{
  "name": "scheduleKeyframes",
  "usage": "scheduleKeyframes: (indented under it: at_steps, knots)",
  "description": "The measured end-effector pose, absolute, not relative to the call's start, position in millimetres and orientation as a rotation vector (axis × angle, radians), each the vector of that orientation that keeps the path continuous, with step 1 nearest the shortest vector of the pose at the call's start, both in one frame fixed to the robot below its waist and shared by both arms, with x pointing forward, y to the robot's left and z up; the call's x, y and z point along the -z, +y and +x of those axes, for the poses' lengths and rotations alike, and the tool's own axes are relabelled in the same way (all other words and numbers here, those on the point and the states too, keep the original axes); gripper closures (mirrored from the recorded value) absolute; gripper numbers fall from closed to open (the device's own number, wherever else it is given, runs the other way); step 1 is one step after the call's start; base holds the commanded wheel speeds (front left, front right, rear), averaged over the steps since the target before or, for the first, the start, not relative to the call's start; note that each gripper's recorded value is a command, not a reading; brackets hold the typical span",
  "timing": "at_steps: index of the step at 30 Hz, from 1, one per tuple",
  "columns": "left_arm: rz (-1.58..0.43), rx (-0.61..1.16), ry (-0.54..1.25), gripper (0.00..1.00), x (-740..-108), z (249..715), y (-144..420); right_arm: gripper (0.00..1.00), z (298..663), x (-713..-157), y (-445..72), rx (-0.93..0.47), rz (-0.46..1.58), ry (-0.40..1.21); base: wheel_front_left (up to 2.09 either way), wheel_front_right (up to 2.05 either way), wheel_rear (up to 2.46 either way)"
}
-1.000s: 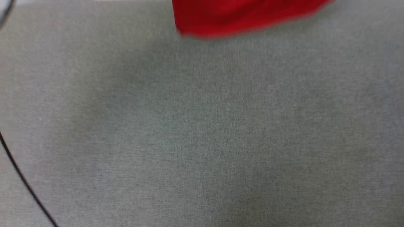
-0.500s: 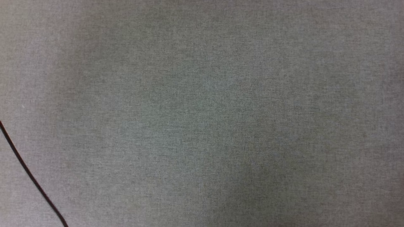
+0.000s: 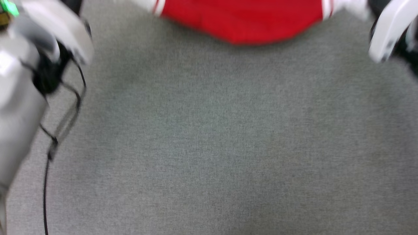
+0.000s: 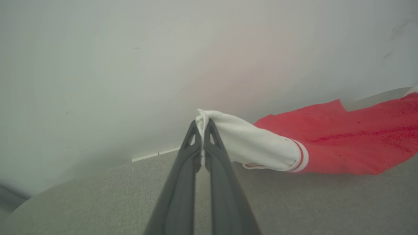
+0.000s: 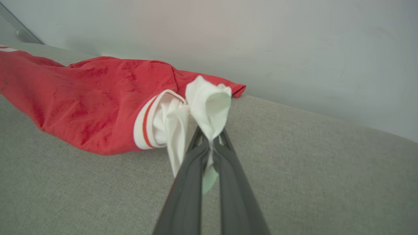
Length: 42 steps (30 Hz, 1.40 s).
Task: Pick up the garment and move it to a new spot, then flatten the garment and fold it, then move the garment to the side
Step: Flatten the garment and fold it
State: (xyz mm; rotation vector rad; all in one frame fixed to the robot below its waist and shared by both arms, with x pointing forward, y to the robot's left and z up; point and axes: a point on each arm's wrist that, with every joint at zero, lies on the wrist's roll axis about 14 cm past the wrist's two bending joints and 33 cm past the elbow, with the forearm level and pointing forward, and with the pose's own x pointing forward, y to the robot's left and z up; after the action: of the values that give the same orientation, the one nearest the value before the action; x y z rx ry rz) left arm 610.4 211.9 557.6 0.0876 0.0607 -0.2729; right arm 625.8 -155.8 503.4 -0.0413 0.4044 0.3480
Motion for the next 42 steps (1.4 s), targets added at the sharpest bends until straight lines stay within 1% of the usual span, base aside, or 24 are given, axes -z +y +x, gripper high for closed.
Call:
scheduleKeyframes:
  at_steps: [4,12,18,24,31,35,38,39,40,42]
  knots:
    - [0.033,0.239,0.118,1.00,-522,566,219,1.00,581,-476,-159,-0.372,-0.017,0.475,0.00,0.00,0.00]
    - [-0.068,0.148,0.278,1.00,-459,453,235,1.00,483,-436,-193,-0.354,0.028,0.605,0.00,0.00,0.00]
    - [-0.135,0.074,0.388,1.00,-430,371,237,1.00,408,-410,-210,-0.344,0.066,0.699,0.00,0.00,0.00]
    - [-0.194,0.003,0.474,1.00,-412,307,241,1.00,344,-390,-218,-0.337,0.119,0.787,0.00,0.00,0.00]
    - [-0.234,-0.070,0.540,1.00,-398,260,248,1.00,285,-366,-222,-0.332,0.170,0.915,0.00,0.00,0.00]
    - [-0.248,-0.073,0.556,1.00,-394,252,244,1.00,270,-360,-226,-0.321,0.186,0.961,0.00,0.00,0.00]
    - [-0.243,-0.061,0.557,1.00,-394,253,241,1.00,273,-361,-223,-0.318,0.194,0.954,0.00,0.00,0.00]
    - [-0.240,-0.056,0.551,1.00,-394,254,239,0.62,275,-362,-223,-0.314,0.196,0.947,0.00,0.00,0.00]
    - [-0.239,-0.049,0.544,1.00,-396,257,237,0.00,278,-364,-223,-0.309,0.197,0.935,0.00,0.00,0.00]
    - [-0.236,-0.035,0.525,1.00,-400,263,234,0.00,290,-373,-227,-0.303,0.177,0.891,0.00,0.00,0.00]
